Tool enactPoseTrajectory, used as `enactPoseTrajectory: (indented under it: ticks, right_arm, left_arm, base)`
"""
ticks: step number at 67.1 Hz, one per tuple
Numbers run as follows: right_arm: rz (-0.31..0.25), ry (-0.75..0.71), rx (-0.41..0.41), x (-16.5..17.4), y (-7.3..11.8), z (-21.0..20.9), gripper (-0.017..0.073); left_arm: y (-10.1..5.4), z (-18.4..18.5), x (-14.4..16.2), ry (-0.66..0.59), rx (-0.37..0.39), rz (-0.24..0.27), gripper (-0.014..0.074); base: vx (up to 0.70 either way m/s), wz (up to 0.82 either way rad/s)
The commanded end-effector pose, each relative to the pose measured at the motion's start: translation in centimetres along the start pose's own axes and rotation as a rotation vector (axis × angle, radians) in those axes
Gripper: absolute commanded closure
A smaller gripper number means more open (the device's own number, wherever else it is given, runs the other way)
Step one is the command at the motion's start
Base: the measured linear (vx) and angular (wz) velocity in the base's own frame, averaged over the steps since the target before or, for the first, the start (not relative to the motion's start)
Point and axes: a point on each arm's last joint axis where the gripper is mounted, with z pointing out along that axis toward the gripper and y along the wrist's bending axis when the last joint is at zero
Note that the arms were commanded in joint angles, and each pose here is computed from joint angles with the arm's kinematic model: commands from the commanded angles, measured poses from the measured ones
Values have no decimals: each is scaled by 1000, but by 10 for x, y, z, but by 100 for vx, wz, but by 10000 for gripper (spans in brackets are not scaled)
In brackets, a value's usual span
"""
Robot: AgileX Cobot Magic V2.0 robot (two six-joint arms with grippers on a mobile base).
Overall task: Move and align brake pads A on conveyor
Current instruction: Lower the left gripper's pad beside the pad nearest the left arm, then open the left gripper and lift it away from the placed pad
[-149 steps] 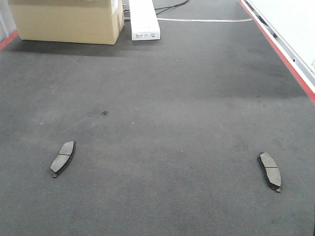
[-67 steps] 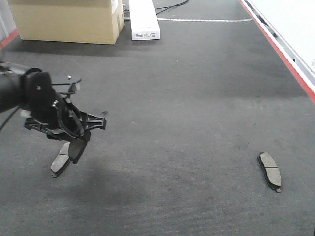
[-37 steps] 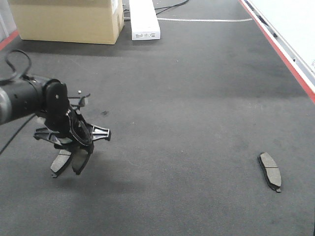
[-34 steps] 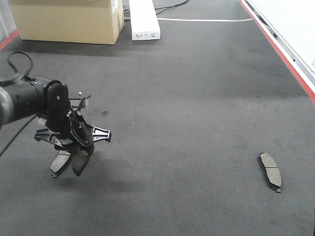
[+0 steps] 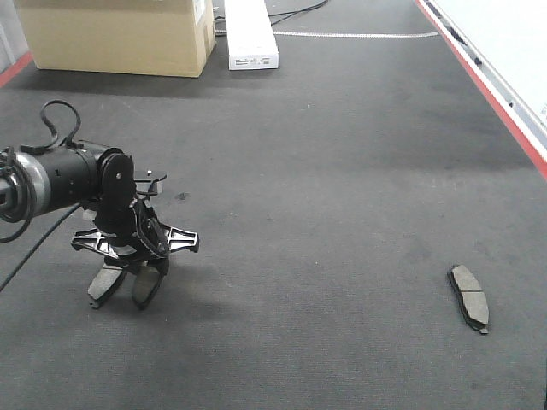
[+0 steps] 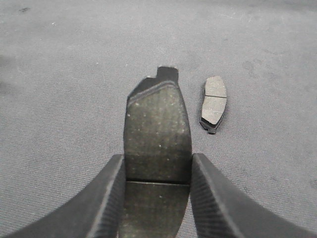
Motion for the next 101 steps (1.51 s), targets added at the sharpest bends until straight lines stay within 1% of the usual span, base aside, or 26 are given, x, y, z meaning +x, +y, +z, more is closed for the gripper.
enactPoseTrajectory:
  ticks: [1,11,20,26,36,42,47,52,60,66,72,84,94,101]
  right_arm:
    - [-8,-108,10,-16,-1,-5,564]
    - [-8,-108,10,-16,-1,-5,564]
    - [-8,-108,10,-16,-1,-5,564]
    - [-8,-108,10,-16,-1,-5,564]
    - [-8,-108,10,-16,-1,-5,564]
    - [-8,-108,10,-16,-1,-5,564]
    - [-8,-108,10,-16,-1,-5,564]
    - [-8,-108,10,-16,-1,-5,564]
    - [-8,-108,10,-16,-1,-5,564]
    - [-8,-108,10,-16,-1,-5,564]
    - [-8,-108,10,-16,-1,-5,564]
    - [-8,-108,10,-16,-1,-5,564]
    - [-8,-108,10,-16,-1,-5,564]
    - [-8,-108,10,-16,-1,-5,564]
  left_arm:
    - [-3,-30,-10,-106,30,-6,589]
    - [-3,-30,-9,-101,29,-6,564]
    - [-3,-31,-10,-102,29,-5,503]
    - [-3,-31,-10,-103,29,1,427]
    - [-4,-35,-12,-113,31,5,248]
    - [-4,-36,-12,-115,32,5,157]
    - [-4,-36,-11,-109,30,6,100]
    - [-3,-36,-11,-106,29,15,64]
    - [-4,-43,-11,-131,33,49,55]
    - [-4,-57,-13,-190,48,55,55]
    - [-2,-82,-15,-297,44,77,55]
    - [6,-144,-10,-511,5,133,64]
    - [15,-196,4,-665,-40,171,124]
    - [22,-229,19,-749,-69,183,212]
  base:
    - [0,0]
    - [0,0]
    - [0,0]
    - [0,0]
    - [0,0]
    - [0,0]
    - [0,0]
    - [0,0]
    - [0,0]
    - [0,0]
    - [0,0]
    - [0,0]
    - [0,0]
    - [0,0]
